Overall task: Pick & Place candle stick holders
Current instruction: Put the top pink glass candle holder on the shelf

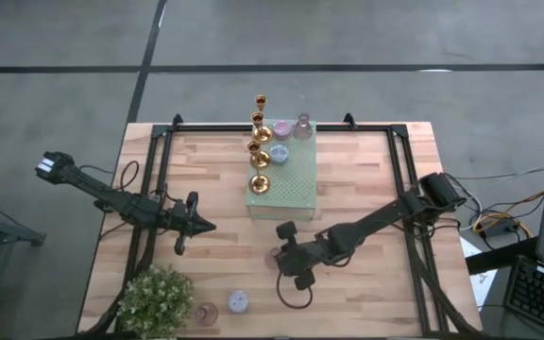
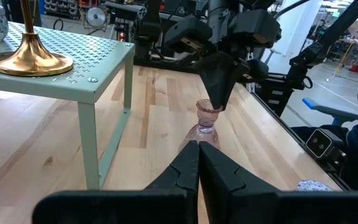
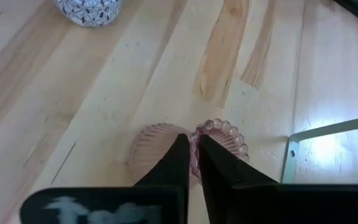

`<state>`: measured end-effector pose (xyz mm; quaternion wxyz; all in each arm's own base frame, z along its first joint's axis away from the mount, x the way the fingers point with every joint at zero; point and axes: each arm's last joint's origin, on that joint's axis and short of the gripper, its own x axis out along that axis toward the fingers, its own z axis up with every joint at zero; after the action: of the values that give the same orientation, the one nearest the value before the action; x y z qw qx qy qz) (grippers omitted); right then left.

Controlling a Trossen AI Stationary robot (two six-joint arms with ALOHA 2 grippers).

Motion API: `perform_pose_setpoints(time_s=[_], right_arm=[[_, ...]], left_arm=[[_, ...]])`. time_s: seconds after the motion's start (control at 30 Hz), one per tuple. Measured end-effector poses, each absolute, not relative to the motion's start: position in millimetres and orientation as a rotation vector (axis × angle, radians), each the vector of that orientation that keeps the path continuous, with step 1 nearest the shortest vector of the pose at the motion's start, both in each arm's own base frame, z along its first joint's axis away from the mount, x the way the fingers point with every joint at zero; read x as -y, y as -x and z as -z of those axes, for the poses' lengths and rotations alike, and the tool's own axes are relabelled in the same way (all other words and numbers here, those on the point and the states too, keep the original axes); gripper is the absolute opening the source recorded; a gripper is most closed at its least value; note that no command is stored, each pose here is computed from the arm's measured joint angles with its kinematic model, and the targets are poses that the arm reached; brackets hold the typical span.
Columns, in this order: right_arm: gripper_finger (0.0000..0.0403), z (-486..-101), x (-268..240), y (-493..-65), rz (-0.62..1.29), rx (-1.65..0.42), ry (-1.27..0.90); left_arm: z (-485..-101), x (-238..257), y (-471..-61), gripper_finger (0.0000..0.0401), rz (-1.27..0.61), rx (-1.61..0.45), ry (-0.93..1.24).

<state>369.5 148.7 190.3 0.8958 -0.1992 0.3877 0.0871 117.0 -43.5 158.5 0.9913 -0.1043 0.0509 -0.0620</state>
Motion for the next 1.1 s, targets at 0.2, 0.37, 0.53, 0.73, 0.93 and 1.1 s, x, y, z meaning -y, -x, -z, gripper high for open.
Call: perform_pose_setpoints(time_s=[0.2, 0.37, 0.53, 0.73, 0.93, 1.1], right_arm=[[0.0013, -205, -156, -367, -0.186, -0.811, 0.426], [0.0013, -234, -158, -359, -0.184, -0.76, 0.418], [0.0013, -264, -151, -343, -0.132, -0.726, 0.43], [0.0013, -301, -136, -317, -0.035, -0.696, 0.458], [0.0013, -328, -108, -297, 0.102, -0.682, 0.494], [0.0013, -342, -77, -288, 0.197, -0.702, 0.49]], left_arm=[[-158, 44, -117, 0.0014, 0.124, -0.102, 0.209], [-158, 44, -117, 0.0014, 0.124, -0.103, 0.209], [-157, 43, -117, 0.0014, 0.122, -0.115, 0.204], [-157, 43, -117, 0.0014, 0.121, -0.121, 0.203], [-155, 43, -117, 0.0014, 0.119, -0.133, 0.198], [-154, 43, -117, 0.0014, 0.119, -0.144, 0.194]])
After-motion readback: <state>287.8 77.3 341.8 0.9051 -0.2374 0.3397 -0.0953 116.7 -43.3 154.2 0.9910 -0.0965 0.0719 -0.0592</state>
